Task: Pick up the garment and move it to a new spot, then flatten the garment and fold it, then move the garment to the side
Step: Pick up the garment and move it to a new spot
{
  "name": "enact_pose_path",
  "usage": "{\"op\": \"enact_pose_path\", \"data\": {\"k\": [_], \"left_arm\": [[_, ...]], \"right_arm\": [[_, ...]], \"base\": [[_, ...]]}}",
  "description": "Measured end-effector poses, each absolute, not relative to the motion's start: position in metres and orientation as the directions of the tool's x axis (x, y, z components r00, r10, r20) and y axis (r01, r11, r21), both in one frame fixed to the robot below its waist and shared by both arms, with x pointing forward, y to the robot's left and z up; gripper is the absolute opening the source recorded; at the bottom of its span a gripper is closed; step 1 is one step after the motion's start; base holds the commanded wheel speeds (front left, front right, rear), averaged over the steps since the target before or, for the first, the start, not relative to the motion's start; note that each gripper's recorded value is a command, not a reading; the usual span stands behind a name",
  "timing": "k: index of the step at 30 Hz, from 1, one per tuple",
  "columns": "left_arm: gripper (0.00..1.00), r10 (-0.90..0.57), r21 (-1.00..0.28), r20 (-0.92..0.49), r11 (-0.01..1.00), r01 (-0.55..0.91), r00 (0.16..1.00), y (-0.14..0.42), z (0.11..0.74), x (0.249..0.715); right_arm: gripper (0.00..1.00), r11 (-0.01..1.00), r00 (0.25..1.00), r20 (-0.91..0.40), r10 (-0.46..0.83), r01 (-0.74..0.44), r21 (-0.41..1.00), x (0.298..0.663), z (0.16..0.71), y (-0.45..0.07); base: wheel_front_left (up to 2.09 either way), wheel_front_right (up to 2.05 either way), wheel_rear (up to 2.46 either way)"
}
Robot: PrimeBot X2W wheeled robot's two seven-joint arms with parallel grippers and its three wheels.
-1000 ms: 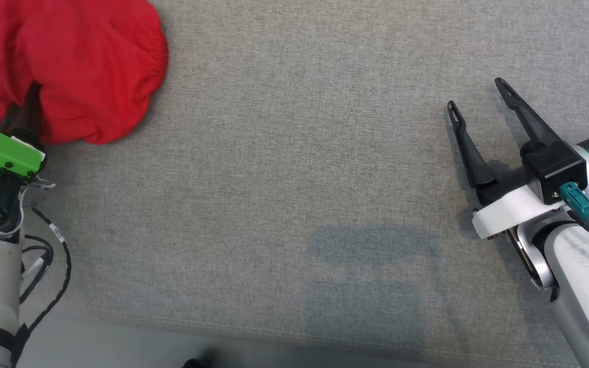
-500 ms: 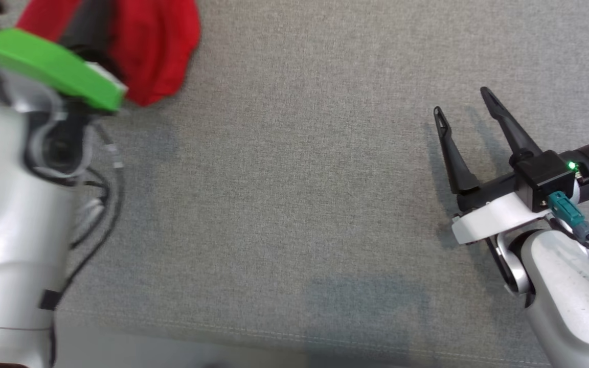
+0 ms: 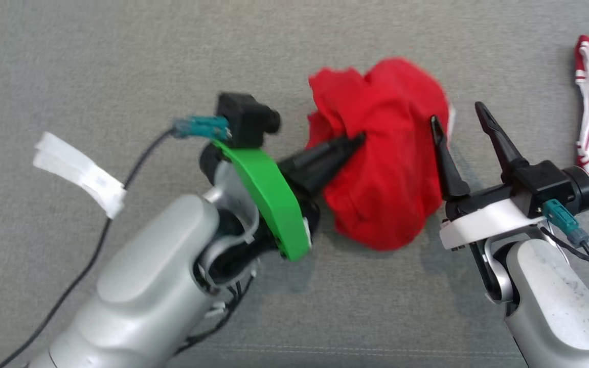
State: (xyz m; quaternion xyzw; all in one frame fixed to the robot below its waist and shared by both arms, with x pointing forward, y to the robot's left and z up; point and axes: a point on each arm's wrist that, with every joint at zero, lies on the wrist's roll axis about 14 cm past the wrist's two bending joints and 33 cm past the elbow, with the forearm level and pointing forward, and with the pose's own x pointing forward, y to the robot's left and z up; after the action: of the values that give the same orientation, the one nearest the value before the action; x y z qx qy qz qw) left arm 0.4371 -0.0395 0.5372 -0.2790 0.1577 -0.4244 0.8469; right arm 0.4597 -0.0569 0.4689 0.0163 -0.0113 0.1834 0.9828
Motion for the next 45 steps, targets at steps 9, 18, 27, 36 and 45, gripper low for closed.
{"op": "enact_pose_path", "data": {"k": [9, 18, 27, 36, 45], "left_arm": [[0.00, -0.932, -0.628, -0.019, 0.292, 0.722, 0.361, -0.101, 0.540, 0.368], [0.00, -0.945, -0.582, -0.038, 0.286, 0.761, 0.326, -0.104, 0.535, 0.361], [0.01, -0.873, -0.565, -0.305, 0.487, 0.666, 0.380, -0.042, 0.451, 0.341], [1.00, -0.755, -0.509, -0.382, 0.653, 0.561, 0.533, 0.019, 0.430, 0.359], [1.00, -0.627, -0.465, -0.349, 0.761, 0.452, 0.697, 0.059, 0.434, 0.381]], "right_arm": [[1.00, 0.979, 0.979, 0.024, 0.203, -0.203, 0.031, 0.440, 0.478, -0.110], [1.00, 0.998, 0.998, 0.014, 0.065, -0.065, 0.006, 0.415, 0.484, -0.159], [1.00, 1.000, 1.000, 0.007, -0.023, 0.023, 0.000, 0.392, 0.486, -0.187], [1.00, 0.999, 0.999, -0.003, 0.037, -0.037, 0.014, 0.394, 0.481, -0.167], [1.00, 0.969, 0.965, -0.109, 0.238, -0.229, 0.091, 0.368, 0.448, -0.111]], "base": [[0.00, 0.00, 0.00], [0.00, 0.00, 0.00], [0.00, 0.00, 0.00], [0.00, 0.00, 0.00], [0.00, 0.00, 0.00]]}}
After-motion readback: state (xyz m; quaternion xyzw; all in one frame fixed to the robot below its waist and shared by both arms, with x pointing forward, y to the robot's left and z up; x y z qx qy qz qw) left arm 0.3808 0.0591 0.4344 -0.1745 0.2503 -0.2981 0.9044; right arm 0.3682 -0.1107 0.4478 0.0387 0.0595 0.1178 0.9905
